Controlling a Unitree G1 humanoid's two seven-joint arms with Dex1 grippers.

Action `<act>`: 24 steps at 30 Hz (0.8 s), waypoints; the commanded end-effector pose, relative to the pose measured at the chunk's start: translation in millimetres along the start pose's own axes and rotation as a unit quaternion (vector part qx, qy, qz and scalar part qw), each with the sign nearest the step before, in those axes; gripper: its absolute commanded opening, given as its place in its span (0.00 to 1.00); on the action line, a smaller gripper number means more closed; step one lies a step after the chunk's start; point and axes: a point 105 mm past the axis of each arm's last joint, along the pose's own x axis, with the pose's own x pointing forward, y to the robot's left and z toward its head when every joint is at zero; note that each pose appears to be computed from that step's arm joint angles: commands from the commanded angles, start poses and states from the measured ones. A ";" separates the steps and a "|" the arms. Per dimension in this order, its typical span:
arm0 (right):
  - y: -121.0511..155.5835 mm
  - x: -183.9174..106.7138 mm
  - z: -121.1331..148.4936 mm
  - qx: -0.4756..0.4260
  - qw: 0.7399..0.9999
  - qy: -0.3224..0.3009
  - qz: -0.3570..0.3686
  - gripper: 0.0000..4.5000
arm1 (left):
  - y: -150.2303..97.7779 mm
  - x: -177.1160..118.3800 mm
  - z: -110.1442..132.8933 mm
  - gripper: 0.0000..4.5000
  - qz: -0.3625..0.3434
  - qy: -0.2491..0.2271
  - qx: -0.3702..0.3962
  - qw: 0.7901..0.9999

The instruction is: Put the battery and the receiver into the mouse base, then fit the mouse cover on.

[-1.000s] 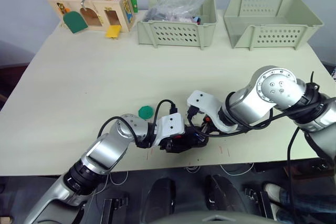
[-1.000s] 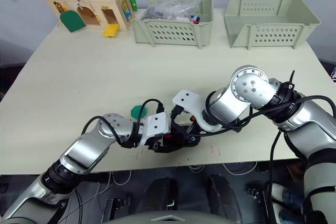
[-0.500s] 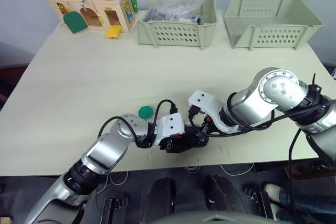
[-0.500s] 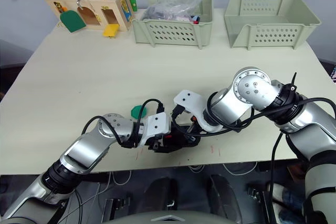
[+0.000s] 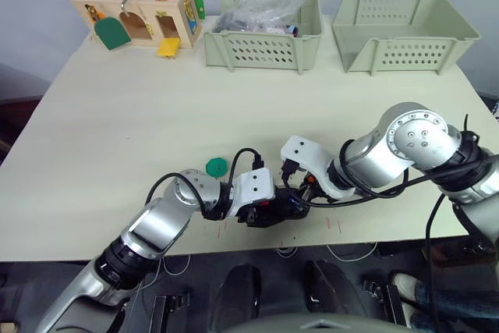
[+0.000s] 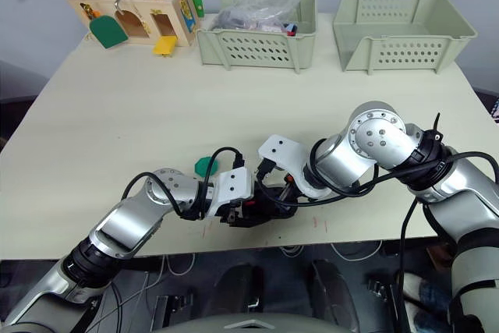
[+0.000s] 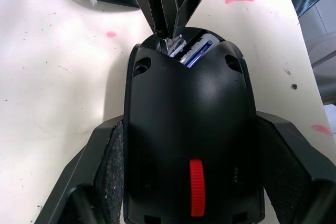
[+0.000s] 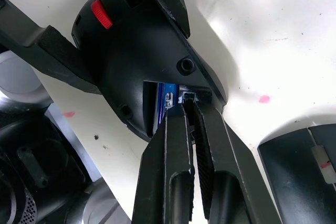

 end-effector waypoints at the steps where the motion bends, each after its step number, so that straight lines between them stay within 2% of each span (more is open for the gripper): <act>1: 10.1 9.2 -18.5 -0.007 0.999 0.040 0.033 0.00 | -5.2 4.3 -20.4 0.64 -0.004 0.036 -0.027 0.999; 6: 17.1 7.4 -14.5 -0.004 0.998 0.029 0.058 0.00 | -4.8 4.2 -20.4 0.64 -0.003 0.036 -0.026 0.999; 24: 22.3 6.6 -12.7 -0.015 0.997 0.022 0.069 0.00 | -2.9 3.8 -20.2 0.64 -0.004 0.037 -0.026 0.999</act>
